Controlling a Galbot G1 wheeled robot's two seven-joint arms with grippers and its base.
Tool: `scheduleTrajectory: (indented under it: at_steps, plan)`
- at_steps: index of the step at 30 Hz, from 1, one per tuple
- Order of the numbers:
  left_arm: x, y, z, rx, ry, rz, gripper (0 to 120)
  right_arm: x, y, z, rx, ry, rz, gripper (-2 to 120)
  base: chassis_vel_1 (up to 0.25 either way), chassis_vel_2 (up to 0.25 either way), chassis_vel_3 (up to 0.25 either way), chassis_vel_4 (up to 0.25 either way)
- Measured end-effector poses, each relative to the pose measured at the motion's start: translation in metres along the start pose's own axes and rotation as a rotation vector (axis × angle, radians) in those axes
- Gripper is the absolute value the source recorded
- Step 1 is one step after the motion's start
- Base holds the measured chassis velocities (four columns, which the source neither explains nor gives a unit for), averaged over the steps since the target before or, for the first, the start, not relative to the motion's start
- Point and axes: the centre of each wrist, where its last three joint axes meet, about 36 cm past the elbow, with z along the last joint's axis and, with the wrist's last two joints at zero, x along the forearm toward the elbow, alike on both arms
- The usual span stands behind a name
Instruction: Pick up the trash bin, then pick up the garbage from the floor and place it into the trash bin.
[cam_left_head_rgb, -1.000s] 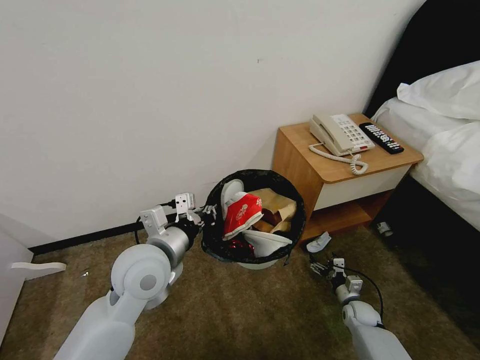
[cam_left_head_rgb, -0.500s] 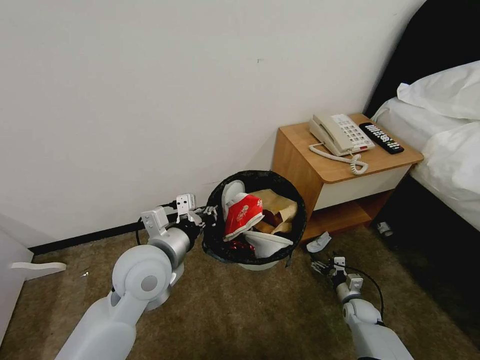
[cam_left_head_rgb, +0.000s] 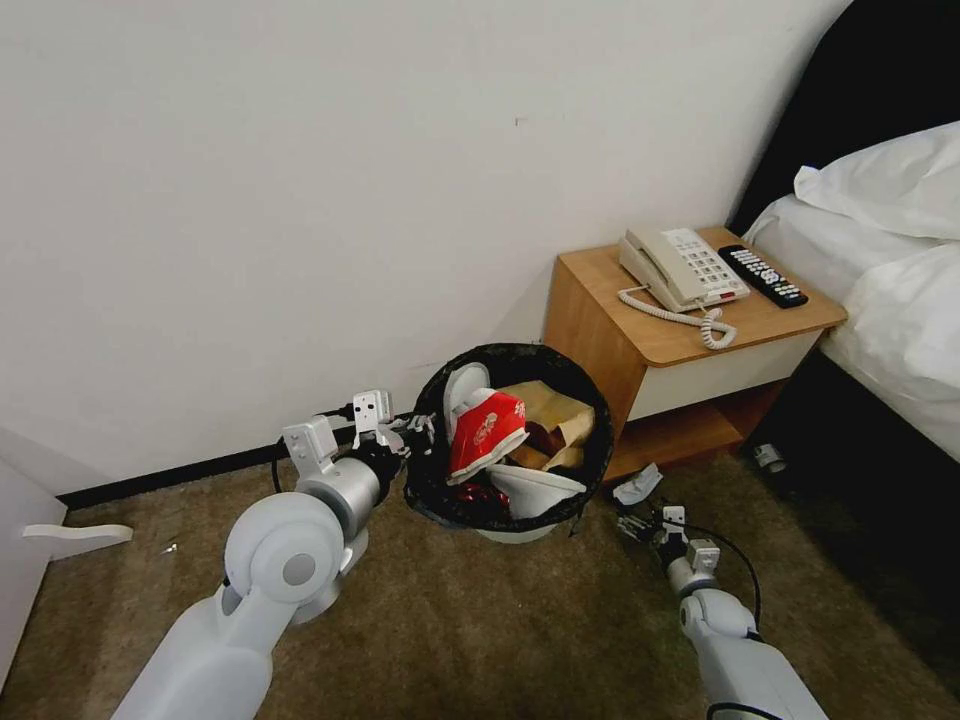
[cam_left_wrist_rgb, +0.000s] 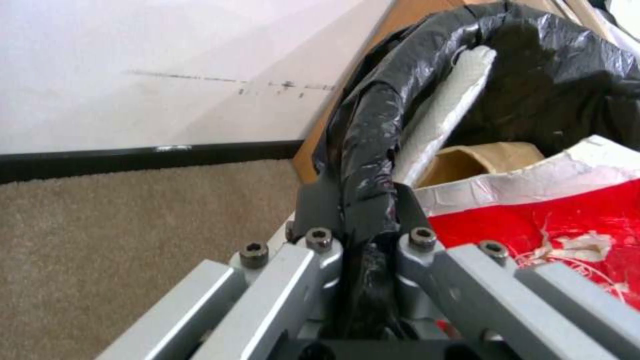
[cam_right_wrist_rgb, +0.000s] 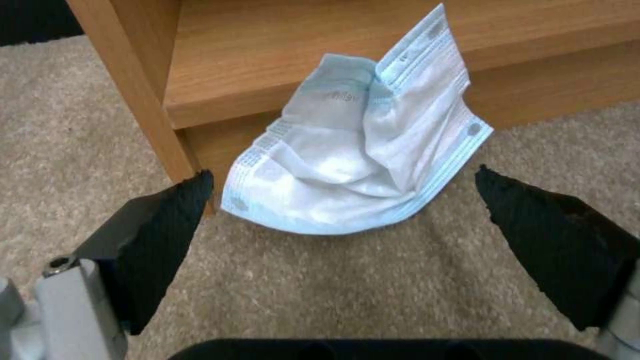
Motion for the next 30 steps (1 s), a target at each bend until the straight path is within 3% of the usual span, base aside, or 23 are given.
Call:
scheduleTrajectory:
  at_steps: [30]
  plan:
    - [0.0,0.0,0.0,0.001,-0.003,0.0,4,-0.022,0.004,-0.008,-0.015,0.009,0.01,100,0.0,0.0,0.0,0.0]
